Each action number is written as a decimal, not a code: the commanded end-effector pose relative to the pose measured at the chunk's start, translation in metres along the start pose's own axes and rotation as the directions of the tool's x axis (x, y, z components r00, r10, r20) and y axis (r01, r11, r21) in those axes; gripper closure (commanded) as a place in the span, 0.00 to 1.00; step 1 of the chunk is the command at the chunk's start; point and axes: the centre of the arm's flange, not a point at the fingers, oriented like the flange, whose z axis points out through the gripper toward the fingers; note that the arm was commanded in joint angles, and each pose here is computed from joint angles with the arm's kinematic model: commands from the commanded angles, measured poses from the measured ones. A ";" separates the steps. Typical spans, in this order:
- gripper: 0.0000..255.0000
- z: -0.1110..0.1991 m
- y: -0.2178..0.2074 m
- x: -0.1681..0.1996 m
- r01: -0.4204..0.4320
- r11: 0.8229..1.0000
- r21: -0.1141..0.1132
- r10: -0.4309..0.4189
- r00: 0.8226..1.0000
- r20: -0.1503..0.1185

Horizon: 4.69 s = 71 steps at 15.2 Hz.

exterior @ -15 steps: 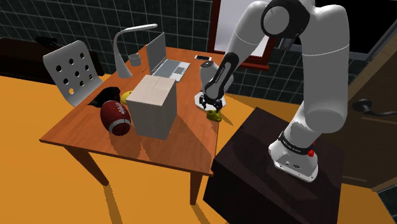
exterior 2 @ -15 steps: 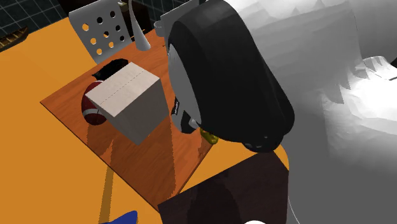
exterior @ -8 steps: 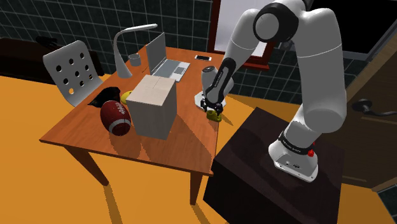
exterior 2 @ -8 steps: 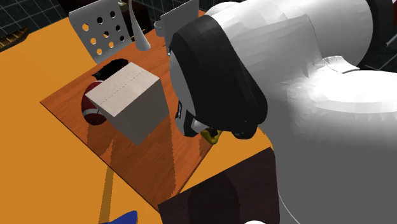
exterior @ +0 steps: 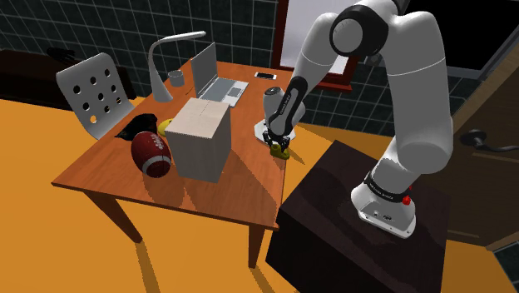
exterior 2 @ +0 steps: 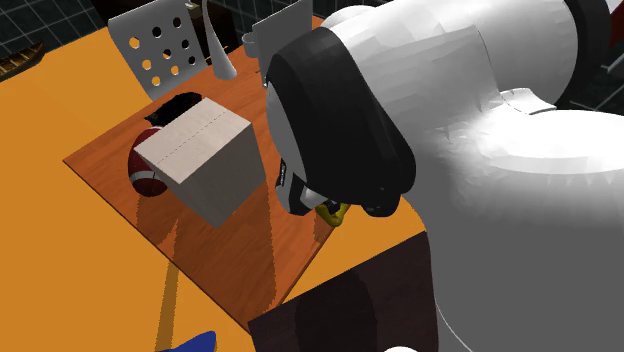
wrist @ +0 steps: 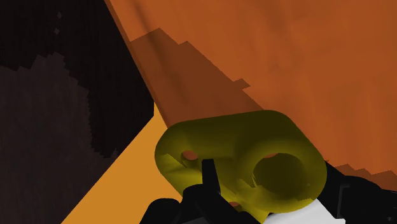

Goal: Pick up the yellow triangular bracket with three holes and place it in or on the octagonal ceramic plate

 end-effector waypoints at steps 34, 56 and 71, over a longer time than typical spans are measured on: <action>1.00 -0.087 -0.048 0.096 0.000 1.000 0.000 0.000 1.000 0.000; 1.00 -0.013 -0.096 0.138 0.000 1.000 0.000 0.000 1.000 0.000; 0.00 -0.063 -0.096 0.138 0.000 1.000 0.000 0.000 1.000 0.000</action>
